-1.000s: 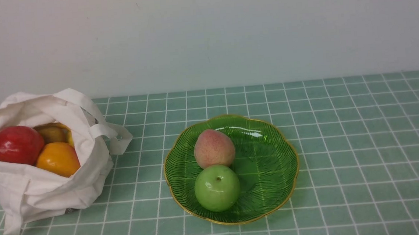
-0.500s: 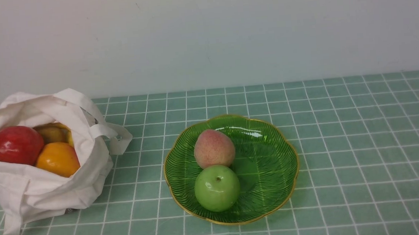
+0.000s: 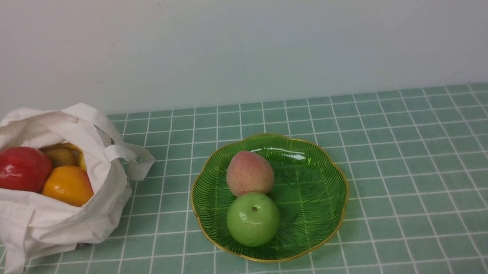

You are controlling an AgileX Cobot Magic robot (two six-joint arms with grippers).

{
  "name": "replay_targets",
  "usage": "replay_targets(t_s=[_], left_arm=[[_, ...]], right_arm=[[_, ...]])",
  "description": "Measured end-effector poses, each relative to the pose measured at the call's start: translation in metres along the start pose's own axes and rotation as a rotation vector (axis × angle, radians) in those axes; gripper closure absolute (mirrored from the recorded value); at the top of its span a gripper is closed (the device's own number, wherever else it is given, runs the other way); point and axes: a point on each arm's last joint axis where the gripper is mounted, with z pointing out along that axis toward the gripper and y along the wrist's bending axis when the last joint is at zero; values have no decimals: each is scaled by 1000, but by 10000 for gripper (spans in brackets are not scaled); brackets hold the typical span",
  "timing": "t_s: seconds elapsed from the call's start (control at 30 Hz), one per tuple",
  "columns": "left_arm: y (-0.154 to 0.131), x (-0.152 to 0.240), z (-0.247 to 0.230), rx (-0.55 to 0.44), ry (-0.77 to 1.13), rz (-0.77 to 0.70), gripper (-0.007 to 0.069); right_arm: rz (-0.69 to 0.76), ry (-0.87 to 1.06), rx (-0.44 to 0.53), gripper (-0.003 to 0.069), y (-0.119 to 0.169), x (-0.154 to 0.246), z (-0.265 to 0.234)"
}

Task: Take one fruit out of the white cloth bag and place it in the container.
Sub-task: 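Reach into the white bag and grasp the apple with the left gripper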

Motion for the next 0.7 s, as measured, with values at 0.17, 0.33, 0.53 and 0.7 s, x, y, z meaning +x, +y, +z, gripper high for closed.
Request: replay_targets(t_s=[0.17, 0.33, 0.53, 0.7], left_arm=[[-6, -15, -1, 65, -165, -36, 633], [-21, -64, -16, 184, -483, -117, 633], [-51, -144, -24, 134, -338, -61, 633], [-62, -173, 11, -56, 197, 38, 633]], right_arm=[[0, 0, 0, 674, 0, 0, 0], [0, 0, 0, 674, 0, 0, 0], [0, 0, 0, 674, 0, 0, 0], [0, 0, 0, 674, 0, 0, 0]])
